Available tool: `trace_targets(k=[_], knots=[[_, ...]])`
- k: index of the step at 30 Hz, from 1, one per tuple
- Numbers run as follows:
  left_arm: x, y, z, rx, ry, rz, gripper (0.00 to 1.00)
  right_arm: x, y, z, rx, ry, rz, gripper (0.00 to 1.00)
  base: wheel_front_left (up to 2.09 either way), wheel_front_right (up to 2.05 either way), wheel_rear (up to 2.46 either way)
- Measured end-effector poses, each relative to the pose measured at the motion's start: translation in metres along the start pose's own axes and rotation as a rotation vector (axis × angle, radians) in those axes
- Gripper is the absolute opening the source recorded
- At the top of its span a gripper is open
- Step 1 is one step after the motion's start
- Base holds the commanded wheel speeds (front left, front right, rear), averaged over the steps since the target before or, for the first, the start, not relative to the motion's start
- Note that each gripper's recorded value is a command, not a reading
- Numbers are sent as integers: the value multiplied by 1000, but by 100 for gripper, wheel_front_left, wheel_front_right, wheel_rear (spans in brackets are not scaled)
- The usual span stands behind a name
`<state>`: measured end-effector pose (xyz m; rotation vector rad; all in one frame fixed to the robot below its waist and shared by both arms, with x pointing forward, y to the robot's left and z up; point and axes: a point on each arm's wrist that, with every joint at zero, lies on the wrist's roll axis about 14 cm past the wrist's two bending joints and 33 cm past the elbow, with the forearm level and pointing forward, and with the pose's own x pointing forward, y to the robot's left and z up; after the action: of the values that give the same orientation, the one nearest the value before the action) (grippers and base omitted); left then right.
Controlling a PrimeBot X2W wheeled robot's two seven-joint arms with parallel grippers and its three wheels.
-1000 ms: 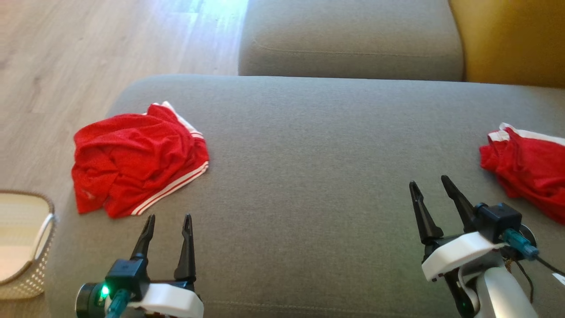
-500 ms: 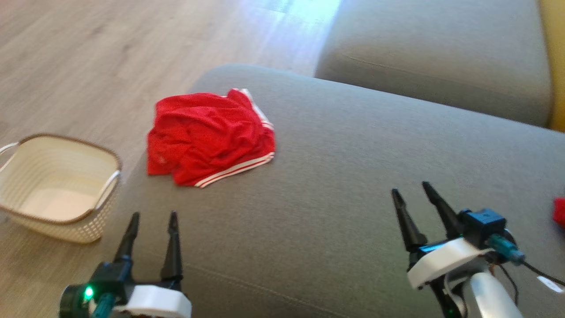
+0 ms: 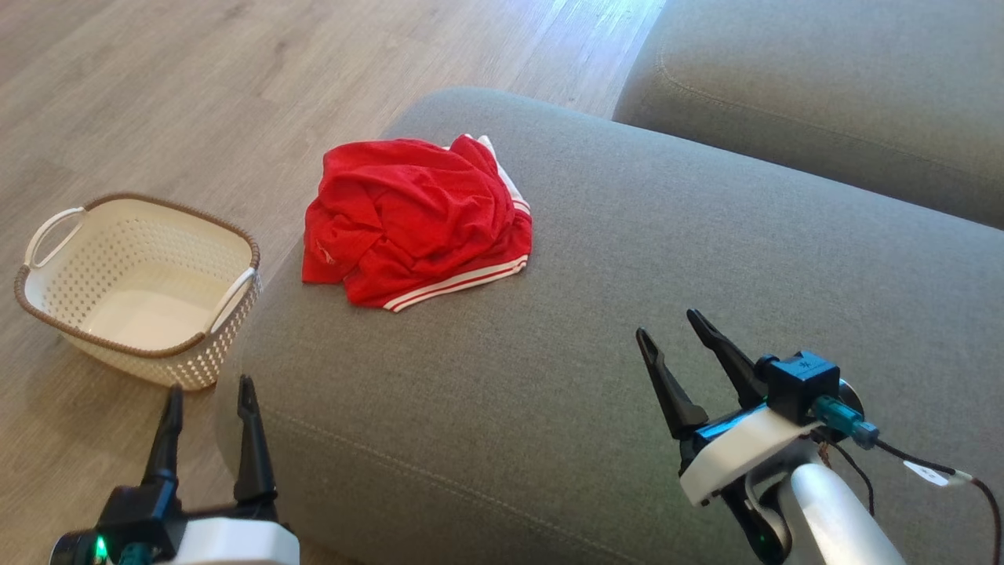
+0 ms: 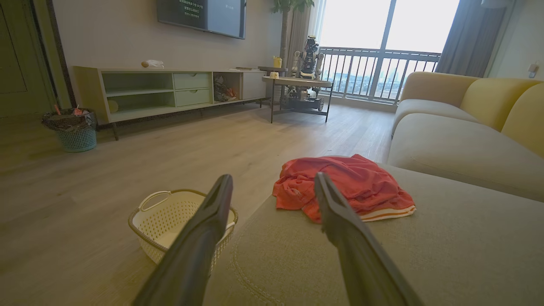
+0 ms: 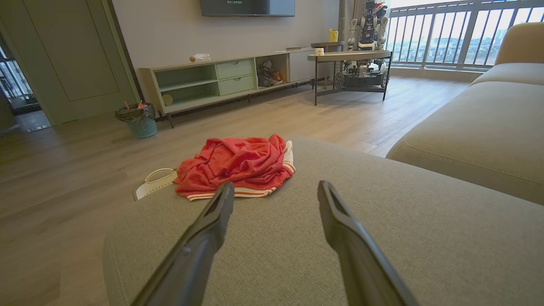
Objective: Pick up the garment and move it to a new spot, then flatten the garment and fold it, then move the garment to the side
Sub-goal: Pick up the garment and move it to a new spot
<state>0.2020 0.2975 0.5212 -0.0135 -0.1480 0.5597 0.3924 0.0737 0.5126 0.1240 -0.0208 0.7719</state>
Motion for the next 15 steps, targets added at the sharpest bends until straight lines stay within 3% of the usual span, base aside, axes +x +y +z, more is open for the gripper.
trace_targets(k=[15], knots=[[0,4,-8,-16,24,-6,100,-7,-11,-2,-10,7,-38,100,0,0,0]])
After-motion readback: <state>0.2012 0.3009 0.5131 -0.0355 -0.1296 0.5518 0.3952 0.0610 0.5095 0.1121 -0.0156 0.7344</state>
